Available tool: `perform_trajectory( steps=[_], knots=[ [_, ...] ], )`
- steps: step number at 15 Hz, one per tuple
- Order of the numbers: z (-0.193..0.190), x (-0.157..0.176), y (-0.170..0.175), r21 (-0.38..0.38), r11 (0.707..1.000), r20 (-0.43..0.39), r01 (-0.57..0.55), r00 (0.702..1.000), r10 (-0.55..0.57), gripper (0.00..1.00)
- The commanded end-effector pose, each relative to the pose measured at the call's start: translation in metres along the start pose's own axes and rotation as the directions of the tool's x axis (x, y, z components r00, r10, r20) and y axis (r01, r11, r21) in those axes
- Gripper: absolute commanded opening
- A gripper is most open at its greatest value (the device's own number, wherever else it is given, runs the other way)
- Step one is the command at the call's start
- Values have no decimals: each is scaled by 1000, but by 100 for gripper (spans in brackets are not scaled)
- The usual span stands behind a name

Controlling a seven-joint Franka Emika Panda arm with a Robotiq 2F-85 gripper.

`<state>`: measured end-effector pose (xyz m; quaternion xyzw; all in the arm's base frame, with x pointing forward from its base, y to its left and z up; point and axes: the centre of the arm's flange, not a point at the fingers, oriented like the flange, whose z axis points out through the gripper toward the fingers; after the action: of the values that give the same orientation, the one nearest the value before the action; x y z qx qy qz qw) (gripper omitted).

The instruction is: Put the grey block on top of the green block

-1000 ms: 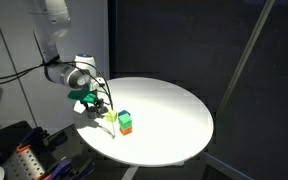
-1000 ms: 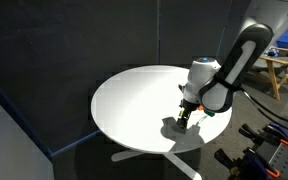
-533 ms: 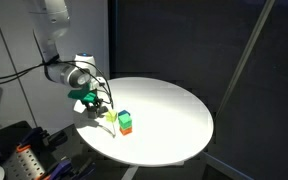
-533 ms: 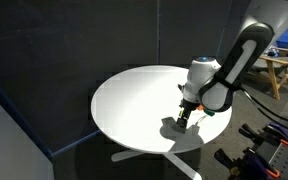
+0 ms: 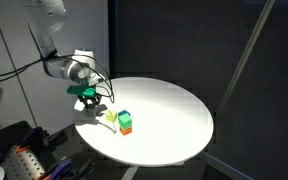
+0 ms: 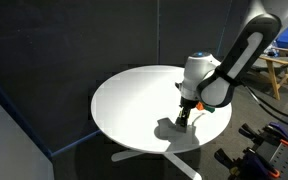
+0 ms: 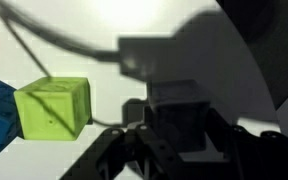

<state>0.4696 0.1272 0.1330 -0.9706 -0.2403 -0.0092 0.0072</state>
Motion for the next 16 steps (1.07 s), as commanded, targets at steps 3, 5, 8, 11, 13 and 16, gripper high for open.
perform_trajectory(
  steps=[3, 5, 8, 11, 13, 16],
  knots=[
    [-39, 9, -3, -19, 1000, -3, 11, 1000, -11, 30],
    [-49, 11, -3, -23, 1000, -10, 11, 1000, -11, 30],
    [-65, 14, -2, -34, 999, -18, 4, 1000, -5, 30],
    [-83, 15, 0, -38, 999, -23, 3, 1000, -4, 30],
    [-94, 16, 1, -43, 999, -20, 3, 1000, -3, 30],
    [-113, 14, 6, -49, 999, -20, -23, 1000, 22, 30]
  ],
)
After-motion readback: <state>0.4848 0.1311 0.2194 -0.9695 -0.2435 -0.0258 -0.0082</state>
